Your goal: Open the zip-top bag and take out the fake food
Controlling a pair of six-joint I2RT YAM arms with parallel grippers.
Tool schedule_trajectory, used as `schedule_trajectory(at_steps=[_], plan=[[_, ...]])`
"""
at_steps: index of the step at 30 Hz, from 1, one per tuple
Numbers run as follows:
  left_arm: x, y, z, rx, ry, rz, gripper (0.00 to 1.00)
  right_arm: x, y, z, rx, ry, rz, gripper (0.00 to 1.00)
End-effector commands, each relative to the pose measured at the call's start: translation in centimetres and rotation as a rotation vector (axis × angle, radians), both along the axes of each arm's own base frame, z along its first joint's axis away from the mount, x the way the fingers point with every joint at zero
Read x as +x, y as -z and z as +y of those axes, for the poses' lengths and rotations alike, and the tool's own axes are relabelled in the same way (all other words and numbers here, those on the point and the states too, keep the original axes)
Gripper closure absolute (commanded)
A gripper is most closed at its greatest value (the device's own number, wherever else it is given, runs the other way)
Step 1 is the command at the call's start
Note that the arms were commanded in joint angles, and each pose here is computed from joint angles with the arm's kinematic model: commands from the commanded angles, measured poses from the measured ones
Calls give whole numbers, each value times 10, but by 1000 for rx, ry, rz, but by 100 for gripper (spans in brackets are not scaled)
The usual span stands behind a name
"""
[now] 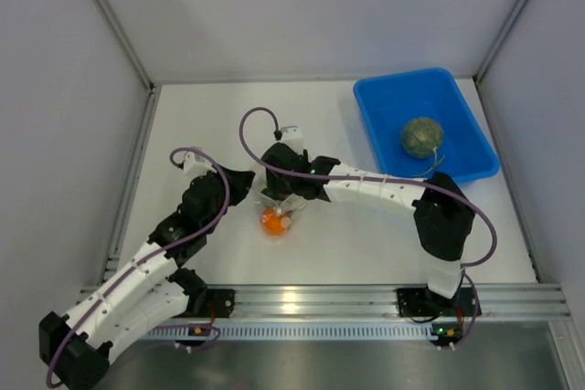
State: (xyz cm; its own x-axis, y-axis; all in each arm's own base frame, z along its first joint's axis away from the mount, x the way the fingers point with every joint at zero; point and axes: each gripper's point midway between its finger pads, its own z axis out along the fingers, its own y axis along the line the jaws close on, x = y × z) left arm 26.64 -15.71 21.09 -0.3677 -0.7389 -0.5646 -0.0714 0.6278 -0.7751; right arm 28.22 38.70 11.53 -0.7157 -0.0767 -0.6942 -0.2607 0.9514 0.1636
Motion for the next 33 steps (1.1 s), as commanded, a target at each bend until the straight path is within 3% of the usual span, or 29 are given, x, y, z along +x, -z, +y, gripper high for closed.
schedule_trajectory(at_steps=[1,9,19,24,30,33], plan=[[4,-29,-2,-32,2,-80,100,-1,-64,8,77,-23,-91,55],[3,-30,-1,-29,2,-87,100,-14,-107,7,133,-74,-134,57],[4,-30,1,-23,-6,-89,100,-16,-214,-37,227,-78,-284,57],[3,-36,3,-26,-10,-103,100,9,-245,-114,200,48,-344,56],[1,-40,5,-24,-13,-109,100,45,-226,-237,72,289,-361,56],[0,-42,2,-37,0,-109,100,58,-193,-299,-36,429,-315,56]])
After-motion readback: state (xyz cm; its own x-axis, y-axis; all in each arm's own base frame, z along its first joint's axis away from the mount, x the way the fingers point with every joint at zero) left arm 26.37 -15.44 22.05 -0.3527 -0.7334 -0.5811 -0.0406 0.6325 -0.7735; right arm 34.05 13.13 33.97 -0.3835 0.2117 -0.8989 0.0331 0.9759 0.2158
